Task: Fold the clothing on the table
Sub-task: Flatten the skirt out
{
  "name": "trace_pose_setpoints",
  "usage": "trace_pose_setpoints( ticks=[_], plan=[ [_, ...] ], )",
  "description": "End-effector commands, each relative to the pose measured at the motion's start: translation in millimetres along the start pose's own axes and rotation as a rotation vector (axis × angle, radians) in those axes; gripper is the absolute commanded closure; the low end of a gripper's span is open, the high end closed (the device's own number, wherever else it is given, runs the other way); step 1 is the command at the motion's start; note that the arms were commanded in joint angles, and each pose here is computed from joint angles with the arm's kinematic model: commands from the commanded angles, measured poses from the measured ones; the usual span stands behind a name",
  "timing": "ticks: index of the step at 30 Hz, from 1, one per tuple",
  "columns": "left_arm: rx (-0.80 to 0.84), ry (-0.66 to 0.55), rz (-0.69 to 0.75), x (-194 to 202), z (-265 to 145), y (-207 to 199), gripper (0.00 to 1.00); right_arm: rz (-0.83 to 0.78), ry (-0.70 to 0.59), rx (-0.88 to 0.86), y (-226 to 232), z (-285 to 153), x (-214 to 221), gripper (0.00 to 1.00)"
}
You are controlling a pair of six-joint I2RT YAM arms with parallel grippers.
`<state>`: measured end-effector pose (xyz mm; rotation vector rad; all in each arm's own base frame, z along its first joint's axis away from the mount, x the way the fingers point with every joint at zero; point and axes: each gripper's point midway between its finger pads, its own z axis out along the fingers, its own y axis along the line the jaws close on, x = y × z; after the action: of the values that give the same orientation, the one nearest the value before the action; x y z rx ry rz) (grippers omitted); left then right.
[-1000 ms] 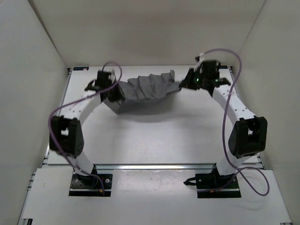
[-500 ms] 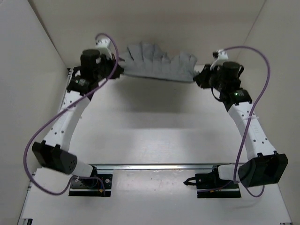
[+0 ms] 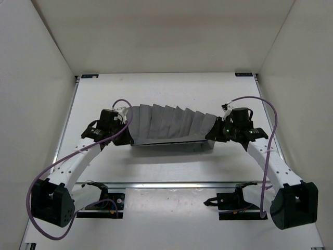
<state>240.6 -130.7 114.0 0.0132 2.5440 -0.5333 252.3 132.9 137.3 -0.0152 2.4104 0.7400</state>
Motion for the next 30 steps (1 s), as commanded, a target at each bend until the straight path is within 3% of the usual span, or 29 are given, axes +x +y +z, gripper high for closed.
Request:
trace_pose_setpoints(
  ticks=[1,5,7,8,9,10,11,12,13,15,18,20,21,24,25,26,30],
  plan=[
    [-0.031,-0.106,0.003,-48,-2,4,1.0,-0.021,-0.14,0.01,0,6,-57,1.0],
    [-0.001,-0.17,0.048,-127,24,-10,1.0,-0.055,-0.211,0.068,-15,15,-136,1.0],
    [0.042,-0.295,0.07,-212,11,-35,1.0,-0.142,-0.327,0.087,-1,-4,-218,1.0],
    [0.031,-0.271,0.067,-225,27,-33,1.0,-0.133,-0.292,0.103,-7,6,-227,1.0],
    [0.032,-0.33,0.079,-267,19,-42,1.0,-0.184,-0.353,0.108,5,-8,-268,1.0],
    [0.06,-0.45,0.122,-312,-15,-68,1.0,-0.23,-0.469,0.098,30,-37,-313,1.0],
    [0.038,-0.451,0.133,-324,-11,-69,1.0,-0.261,-0.539,0.095,45,-57,-344,1.0],
    [0.043,-0.543,0.155,-357,-38,-83,1.0,-0.266,-0.541,0.097,47,-55,-354,0.99],
    [0.06,-0.637,0.163,-380,-61,-91,1.0,-0.283,-0.624,0.077,65,-82,-375,1.0],
    [0.122,-0.739,0.122,-390,-104,-96,1.0,-0.305,-0.692,0.044,82,-103,-387,1.0],
    [0.024,-0.779,0.207,-376,-125,-96,1.0,-0.352,-0.72,0.087,88,-116,-371,1.0],
    [-0.031,-0.699,0.251,-348,-106,-91,1.0,-0.338,-0.641,0.163,60,-88,-338,1.0],
    [-0.027,-0.708,0.261,-339,-116,-96,1.0,-0.335,-0.659,0.146,65,-100,-328,1.0],
    [-0.029,-0.535,0.235,-257,-62,-74,1.0,-0.265,-0.513,0.187,20,-68,-249,1.0],
    [-0.013,-0.558,0.237,-246,-72,-78,1.0,-0.279,-0.506,0.186,25,-70,-232,1.0],
    [-0.025,-0.466,0.223,-209,-44,-67,1.0,-0.258,-0.422,0.235,9,-50,-194,1.0],
    [-0.031,-0.294,0.141,-102,-22,-36,1.0,-0.128,-0.218,0.145,2,-25,-80,1.0]
  ],
)
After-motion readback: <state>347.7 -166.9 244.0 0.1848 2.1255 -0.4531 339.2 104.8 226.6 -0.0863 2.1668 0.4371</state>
